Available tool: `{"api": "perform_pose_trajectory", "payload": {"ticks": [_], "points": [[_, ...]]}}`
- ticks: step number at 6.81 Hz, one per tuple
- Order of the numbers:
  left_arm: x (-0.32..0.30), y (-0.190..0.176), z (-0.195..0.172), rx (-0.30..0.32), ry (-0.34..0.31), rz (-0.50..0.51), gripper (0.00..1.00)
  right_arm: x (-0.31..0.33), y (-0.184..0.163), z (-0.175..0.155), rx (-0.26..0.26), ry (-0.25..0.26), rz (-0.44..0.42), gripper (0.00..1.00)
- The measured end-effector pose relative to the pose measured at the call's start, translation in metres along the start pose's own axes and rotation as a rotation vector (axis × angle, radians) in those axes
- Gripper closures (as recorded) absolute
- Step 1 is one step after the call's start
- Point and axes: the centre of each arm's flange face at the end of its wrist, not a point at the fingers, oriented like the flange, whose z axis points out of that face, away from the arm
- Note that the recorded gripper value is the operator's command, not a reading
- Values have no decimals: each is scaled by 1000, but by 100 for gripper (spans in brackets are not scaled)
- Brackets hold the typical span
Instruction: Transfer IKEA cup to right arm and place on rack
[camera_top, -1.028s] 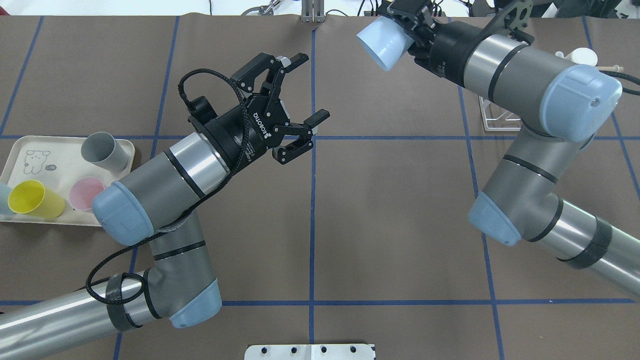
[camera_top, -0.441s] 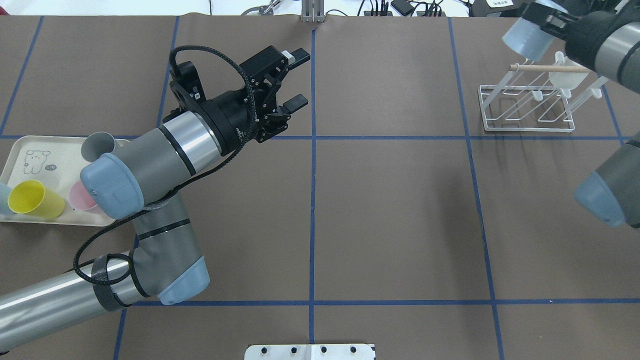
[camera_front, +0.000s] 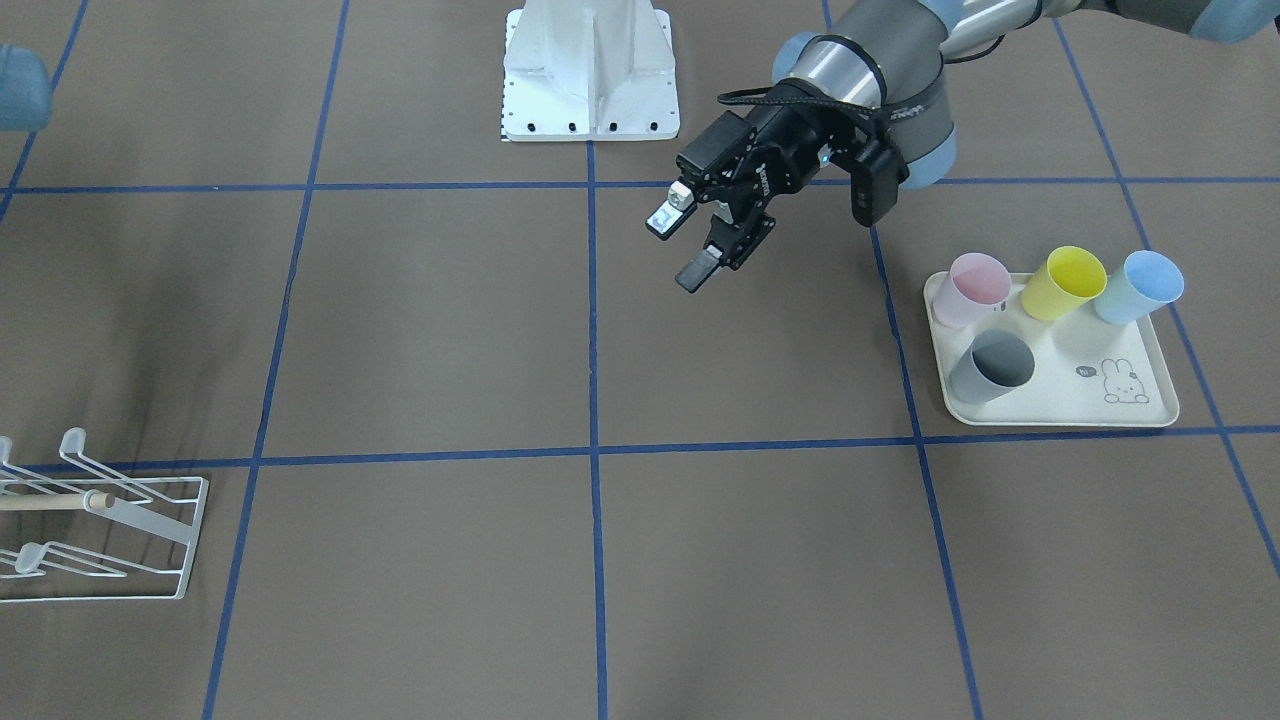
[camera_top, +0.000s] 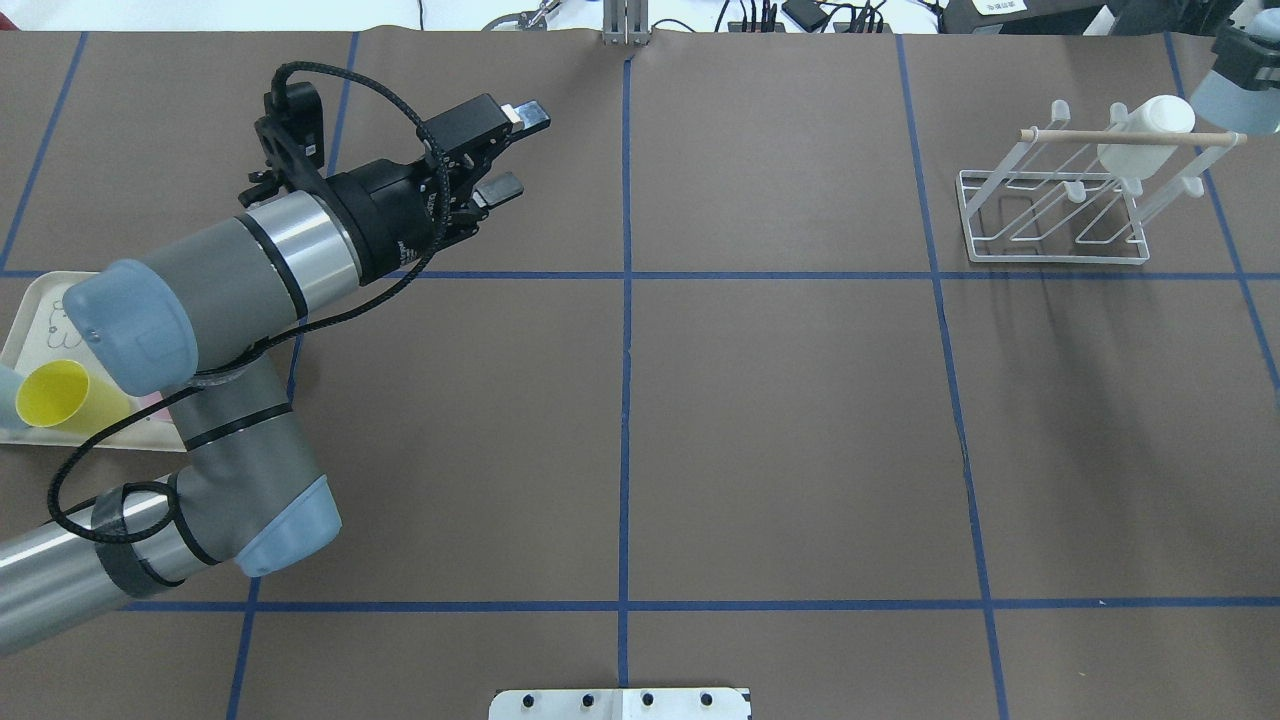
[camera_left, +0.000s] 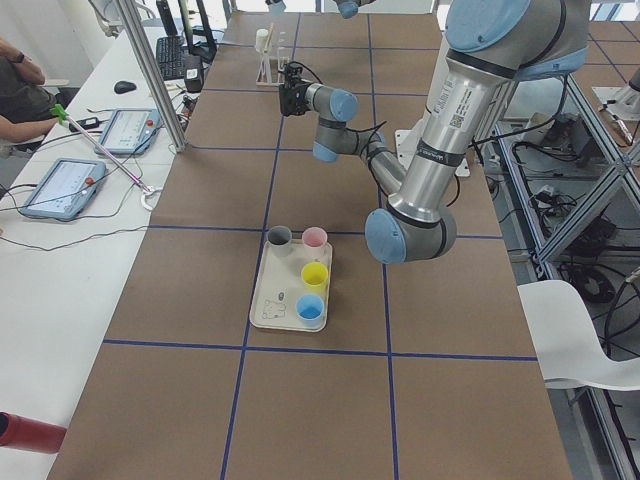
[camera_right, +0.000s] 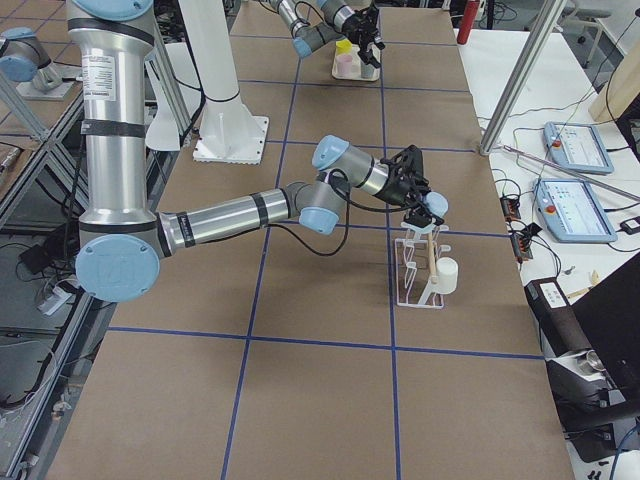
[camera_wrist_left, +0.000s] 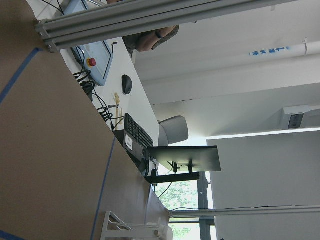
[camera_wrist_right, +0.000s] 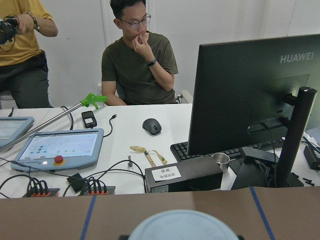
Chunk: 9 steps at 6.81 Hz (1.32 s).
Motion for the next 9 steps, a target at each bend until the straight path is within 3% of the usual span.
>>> {"api": "perform_pose_trajectory", "payload": {"ticks": [4, 9], "points": [[-10, -6, -10, 0, -32, 57, 0, 43, 40, 30, 12, 11, -20, 100], [-10, -6, -10, -2, -32, 57, 0, 36, 80, 41, -25, -3, -73, 100]]}}
